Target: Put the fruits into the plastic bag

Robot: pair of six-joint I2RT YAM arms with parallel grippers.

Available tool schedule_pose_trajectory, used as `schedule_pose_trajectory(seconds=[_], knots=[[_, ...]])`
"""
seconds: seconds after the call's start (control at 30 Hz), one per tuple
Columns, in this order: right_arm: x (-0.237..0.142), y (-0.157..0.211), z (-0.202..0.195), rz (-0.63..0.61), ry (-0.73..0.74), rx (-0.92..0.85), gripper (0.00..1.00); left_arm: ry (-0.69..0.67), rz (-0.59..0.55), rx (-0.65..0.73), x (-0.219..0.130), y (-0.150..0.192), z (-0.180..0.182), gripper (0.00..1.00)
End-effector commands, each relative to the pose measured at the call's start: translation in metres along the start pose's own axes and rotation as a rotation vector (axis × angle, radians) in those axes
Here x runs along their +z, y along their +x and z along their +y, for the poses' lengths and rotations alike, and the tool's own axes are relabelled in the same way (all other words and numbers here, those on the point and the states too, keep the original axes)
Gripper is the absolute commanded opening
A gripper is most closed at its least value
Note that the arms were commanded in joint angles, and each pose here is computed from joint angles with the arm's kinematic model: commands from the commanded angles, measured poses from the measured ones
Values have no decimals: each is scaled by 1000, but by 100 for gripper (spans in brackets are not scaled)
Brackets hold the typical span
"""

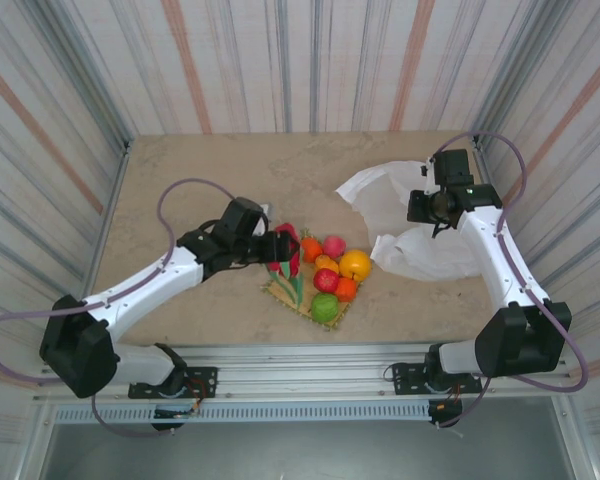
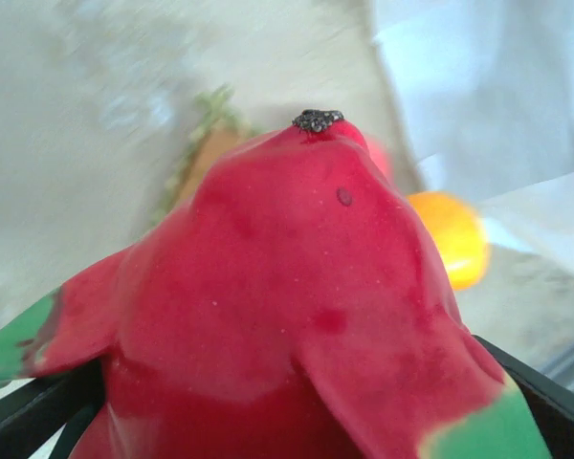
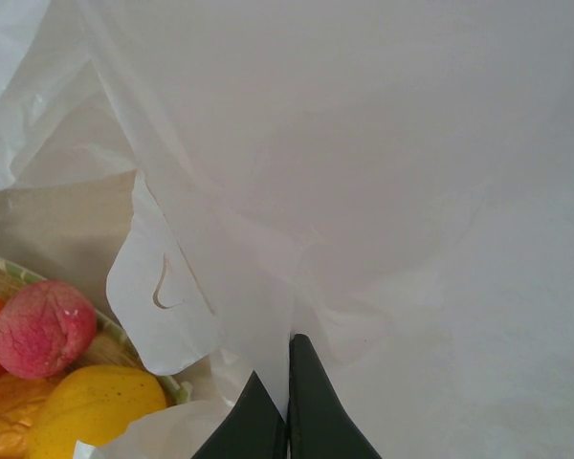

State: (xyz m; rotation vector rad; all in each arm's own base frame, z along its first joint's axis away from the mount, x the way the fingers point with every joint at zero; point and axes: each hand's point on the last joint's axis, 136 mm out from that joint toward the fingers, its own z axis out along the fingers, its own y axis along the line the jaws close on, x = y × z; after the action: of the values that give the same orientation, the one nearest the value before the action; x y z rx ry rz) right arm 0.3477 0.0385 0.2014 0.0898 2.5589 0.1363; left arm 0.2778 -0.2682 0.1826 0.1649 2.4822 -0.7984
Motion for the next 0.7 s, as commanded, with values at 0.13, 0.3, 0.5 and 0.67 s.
schedule_pose_trajectory(seconds=[0.13, 0.3, 0.5, 0.67], knots=[[-22, -14, 2, -40, -1, 14, 0, 339, -76, 138, 21, -65, -133, 74], [-28, -16, 3, -42, -5, 1, 0, 401, -26, 280, 55, -77, -176, 72], [-36, -13, 3, -50, -2, -49, 0, 349, -59, 530, 89, -89, -176, 66], [-48, -19, 3, -88, -6, -83, 0, 367, -36, 663, 105, -93, -186, 65]])
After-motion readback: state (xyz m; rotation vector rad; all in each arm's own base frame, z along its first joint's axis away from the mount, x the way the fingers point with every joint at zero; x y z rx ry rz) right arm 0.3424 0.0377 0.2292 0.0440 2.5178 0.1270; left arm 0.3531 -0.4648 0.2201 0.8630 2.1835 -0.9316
